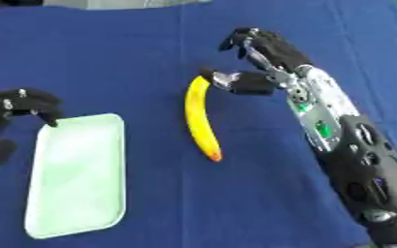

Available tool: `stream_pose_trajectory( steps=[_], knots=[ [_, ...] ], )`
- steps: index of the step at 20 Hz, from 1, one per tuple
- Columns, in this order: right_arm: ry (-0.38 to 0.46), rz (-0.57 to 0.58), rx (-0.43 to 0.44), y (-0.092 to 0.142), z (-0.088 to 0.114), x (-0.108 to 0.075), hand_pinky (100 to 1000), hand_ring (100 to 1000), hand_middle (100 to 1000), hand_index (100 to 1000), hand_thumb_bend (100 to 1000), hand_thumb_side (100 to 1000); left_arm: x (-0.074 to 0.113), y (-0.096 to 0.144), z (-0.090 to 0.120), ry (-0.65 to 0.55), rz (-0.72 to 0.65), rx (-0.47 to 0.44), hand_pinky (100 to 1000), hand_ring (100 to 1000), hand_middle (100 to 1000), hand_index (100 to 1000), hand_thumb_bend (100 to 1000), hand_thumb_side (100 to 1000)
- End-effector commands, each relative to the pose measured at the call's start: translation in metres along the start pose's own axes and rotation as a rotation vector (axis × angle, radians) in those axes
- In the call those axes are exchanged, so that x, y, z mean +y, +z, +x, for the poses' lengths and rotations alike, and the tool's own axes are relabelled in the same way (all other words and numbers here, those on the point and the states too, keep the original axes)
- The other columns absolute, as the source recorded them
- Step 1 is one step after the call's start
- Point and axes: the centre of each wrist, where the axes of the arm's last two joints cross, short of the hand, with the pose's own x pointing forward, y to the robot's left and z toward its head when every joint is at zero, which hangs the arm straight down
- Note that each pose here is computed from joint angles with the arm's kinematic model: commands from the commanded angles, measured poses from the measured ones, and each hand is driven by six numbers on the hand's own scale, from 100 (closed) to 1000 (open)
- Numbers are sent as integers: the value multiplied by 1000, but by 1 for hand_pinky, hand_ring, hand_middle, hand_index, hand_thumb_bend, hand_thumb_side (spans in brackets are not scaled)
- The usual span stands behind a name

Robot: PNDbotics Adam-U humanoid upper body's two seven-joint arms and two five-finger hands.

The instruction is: Pick up objects on the table and place them in the box.

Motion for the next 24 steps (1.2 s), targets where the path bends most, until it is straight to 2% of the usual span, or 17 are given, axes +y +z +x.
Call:
stream_pose_trajectory(
  steps=[1, 7, 16, 24],
  knots=[
    [9, -6, -1, 0, -1, -6, 340, 610, 710, 780, 535, 921, 11, -3, 5, -60, -67, -57, 581, 725, 788, 842, 100, 758],
    [-13, 43, -16, 1, 1, 6, 339, 610, 714, 783, 536, 911, 11, -3, 5, -60, -69, -58, 581, 726, 789, 842, 100, 758],
    [-80, 123, -4, 16, -3, 33, 335, 605, 716, 786, 537, 895, 12, -3, 5, -64, -70, -58, 582, 727, 790, 842, 100, 758],
    [-78, 121, -7, 17, 2, 38, 334, 605, 714, 783, 539, 900, 12, -4, 5, -64, -69, -61, 582, 727, 790, 843, 100, 757]
  ],
)
